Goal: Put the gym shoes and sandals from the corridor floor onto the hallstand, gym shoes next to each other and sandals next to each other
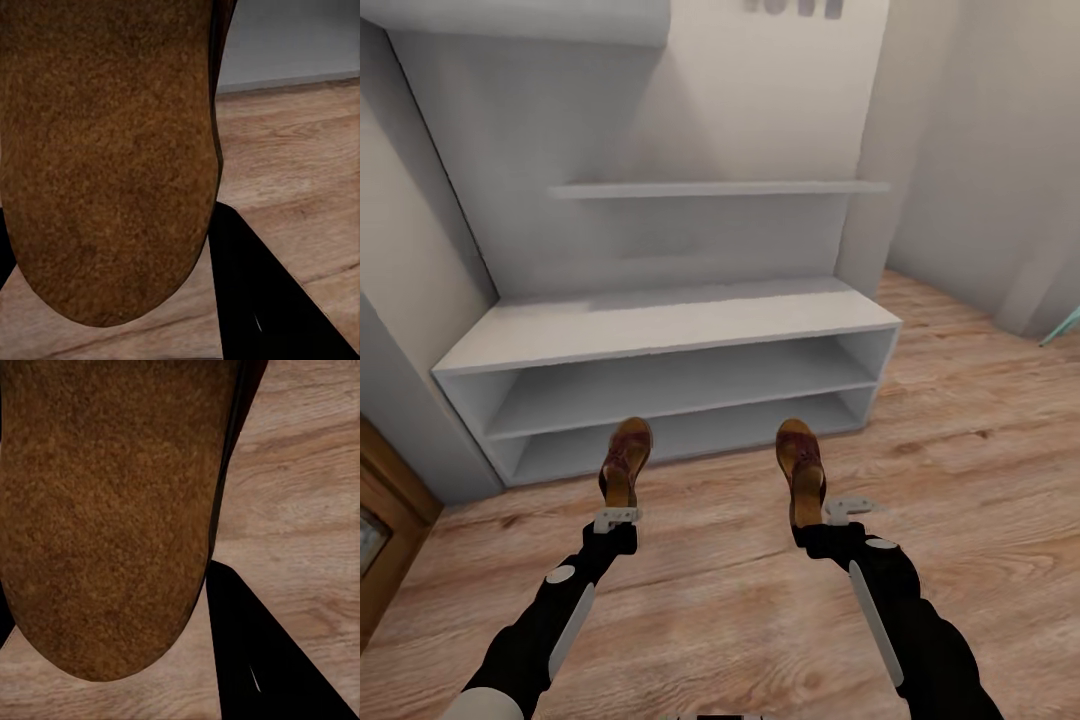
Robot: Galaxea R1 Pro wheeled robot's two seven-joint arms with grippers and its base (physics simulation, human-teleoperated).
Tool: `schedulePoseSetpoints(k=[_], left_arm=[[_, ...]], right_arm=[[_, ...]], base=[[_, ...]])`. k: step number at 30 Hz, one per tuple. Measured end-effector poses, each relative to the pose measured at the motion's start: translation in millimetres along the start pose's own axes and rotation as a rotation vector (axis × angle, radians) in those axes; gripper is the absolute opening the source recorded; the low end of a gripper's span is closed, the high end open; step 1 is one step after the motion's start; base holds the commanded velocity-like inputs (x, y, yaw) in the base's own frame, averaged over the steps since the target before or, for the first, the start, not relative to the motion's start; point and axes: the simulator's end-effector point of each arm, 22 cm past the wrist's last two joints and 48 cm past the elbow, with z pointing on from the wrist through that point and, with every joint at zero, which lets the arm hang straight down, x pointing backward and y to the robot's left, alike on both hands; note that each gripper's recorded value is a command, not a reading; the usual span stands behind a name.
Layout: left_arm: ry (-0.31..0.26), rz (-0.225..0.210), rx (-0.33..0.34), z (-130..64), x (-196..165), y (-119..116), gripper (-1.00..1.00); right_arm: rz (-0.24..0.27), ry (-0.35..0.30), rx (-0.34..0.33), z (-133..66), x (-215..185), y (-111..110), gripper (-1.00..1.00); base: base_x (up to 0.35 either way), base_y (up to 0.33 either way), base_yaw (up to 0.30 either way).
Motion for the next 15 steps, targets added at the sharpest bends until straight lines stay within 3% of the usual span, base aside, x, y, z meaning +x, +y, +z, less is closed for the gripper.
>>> schedulePoseSetpoints(k=[9, 15], left_arm=[[-0.006, 0.001, 0.000, -1.1, -3.5, -0.3, -1.00], [-0.009, 0.001, 0.001, -1.6, -4.9, -0.5, -1.00]], right_arm=[[0.000, -0.006, 0.001, -2.1, -2.7, -0.3, -1.00], [-0.001, -0.009, 0.001, -3.0, -3.8, 0.0, -1.00]], base=[[0.163, -0.145, 0.285], [0.041, -0.040, 0.285]])
